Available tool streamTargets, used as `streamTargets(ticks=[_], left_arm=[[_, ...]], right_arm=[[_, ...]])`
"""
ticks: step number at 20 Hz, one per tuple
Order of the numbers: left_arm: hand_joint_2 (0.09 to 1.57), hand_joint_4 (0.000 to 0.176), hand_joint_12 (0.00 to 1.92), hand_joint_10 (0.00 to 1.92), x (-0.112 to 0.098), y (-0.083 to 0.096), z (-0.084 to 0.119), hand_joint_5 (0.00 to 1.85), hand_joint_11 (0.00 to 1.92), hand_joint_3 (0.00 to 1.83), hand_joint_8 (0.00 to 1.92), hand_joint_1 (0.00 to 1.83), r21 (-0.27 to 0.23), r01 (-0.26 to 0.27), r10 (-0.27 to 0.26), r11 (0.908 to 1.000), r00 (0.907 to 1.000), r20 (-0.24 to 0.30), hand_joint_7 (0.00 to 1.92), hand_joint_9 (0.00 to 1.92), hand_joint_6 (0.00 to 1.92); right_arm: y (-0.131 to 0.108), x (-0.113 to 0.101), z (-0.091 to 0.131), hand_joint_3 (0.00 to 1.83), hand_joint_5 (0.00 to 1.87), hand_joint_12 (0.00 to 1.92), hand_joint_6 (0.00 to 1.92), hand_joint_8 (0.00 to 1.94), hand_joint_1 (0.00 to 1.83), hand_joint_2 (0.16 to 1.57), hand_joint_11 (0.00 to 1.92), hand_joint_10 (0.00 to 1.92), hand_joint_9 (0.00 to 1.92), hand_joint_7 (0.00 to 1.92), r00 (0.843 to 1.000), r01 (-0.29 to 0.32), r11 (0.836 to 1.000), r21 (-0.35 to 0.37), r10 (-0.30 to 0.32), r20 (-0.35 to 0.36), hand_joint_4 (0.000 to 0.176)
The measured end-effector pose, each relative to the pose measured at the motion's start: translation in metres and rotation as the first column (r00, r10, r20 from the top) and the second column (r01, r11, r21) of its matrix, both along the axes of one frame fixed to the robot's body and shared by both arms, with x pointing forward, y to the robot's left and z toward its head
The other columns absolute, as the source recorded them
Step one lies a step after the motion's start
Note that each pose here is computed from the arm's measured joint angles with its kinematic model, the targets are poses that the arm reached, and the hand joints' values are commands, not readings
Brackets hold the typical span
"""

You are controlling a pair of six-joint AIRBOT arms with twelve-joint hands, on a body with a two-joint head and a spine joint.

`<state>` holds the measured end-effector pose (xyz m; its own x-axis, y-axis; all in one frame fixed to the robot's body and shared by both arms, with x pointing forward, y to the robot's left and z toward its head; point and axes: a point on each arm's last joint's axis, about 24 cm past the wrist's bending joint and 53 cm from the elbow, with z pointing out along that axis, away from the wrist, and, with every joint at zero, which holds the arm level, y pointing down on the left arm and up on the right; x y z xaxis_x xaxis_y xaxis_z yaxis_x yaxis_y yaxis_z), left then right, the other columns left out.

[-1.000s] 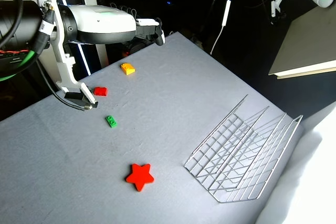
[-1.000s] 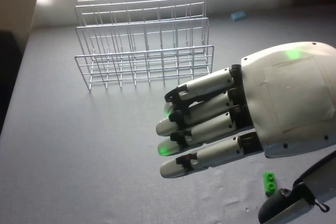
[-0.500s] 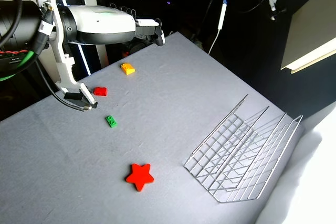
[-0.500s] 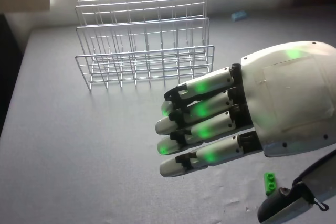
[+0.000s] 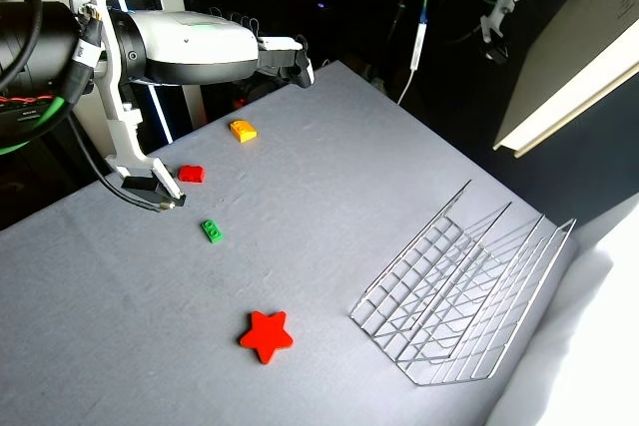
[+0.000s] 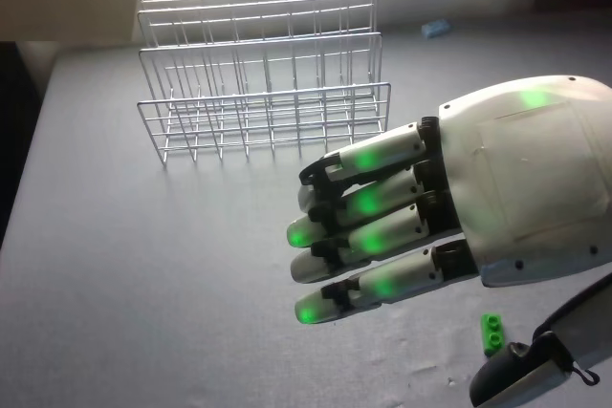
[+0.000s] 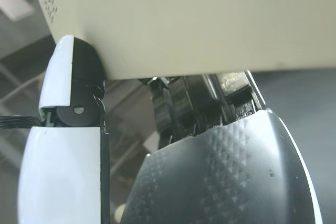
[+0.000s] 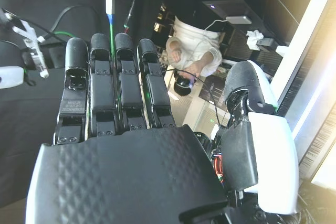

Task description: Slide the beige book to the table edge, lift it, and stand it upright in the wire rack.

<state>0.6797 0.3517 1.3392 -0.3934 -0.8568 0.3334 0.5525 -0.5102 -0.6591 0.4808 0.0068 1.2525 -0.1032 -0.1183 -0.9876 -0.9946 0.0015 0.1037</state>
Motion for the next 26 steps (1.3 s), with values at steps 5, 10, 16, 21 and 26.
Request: streamTargets(ticks=[5, 10, 16, 21, 26], left_arm=[[1.21, 0.000, 1.42, 1.46, 0.010, -0.035, -0.006, 0.72, 0.69, 0.00, 1.39, 1.34, -0.041, 0.132, -0.130, 0.9905, 0.9905, 0.046, 0.77, 0.78, 1.22], [1.22, 0.000, 1.44, 1.48, 0.015, -0.054, -0.012, 0.71, 0.65, 0.00, 1.40, 1.33, -0.026, 0.212, -0.210, 0.9768, 0.9750, 0.072, 0.76, 0.76, 1.26], [1.20, 0.000, 1.39, 1.42, 0.033, -0.074, -0.030, 0.77, 0.68, 0.00, 1.34, 1.34, 0.003, 0.232, -0.231, 0.9728, 0.9704, 0.069, 0.80, 0.80, 1.17], [1.22, 0.000, 1.45, 1.47, 0.048, -0.066, -0.030, 0.72, 0.64, 0.00, 1.39, 1.33, 0.005, 0.199, -0.199, 0.9800, 0.9768, 0.080, 0.76, 0.76, 1.26], [1.22, 0.000, 1.42, 1.46, 0.059, -0.079, -0.041, 0.70, 0.67, 0.00, 1.41, 1.33, -0.002, 0.225, -0.225, 0.9743, 0.9722, 0.067, 0.76, 0.78, 1.25]], right_arm=[[-0.001, 0.000, -0.001, 0.00, 0.34, 0.87, 0.00, 0.00, 0.11, 1.15, 0.00, 0.00, 0.34, 0.34, 1.000, 0.001, 1.000, -0.003, -0.001, 0.003, 0.000], [0.000, -0.001, 0.000, 0.00, 0.35, 0.90, 0.01, 0.00, 0.13, 1.15, 0.00, 0.00, 0.35, 0.36, 1.000, -0.002, 1.000, -0.002, 0.002, 0.002, 0.000], [0.001, -0.002, 0.000, 0.00, 0.35, 0.94, 0.00, 0.00, 0.12, 1.15, 0.00, 0.01, 0.37, 0.37, 1.000, -0.008, 1.000, 0.000, 0.008, 0.003, 0.000], [0.001, -0.003, 0.000, 0.00, 0.35, 0.90, 0.01, 0.00, 0.11, 1.15, 0.00, 0.00, 0.35, 0.36, 1.000, -0.011, 1.000, 0.001, 0.011, 0.002, 0.000], [0.002, -0.007, 0.001, 0.00, 0.35, 0.90, 0.00, 0.00, 0.12, 1.15, 0.00, 0.00, 0.36, 0.36, 1.000, -0.021, 1.000, 0.002, 0.021, 0.001, 0.000]])
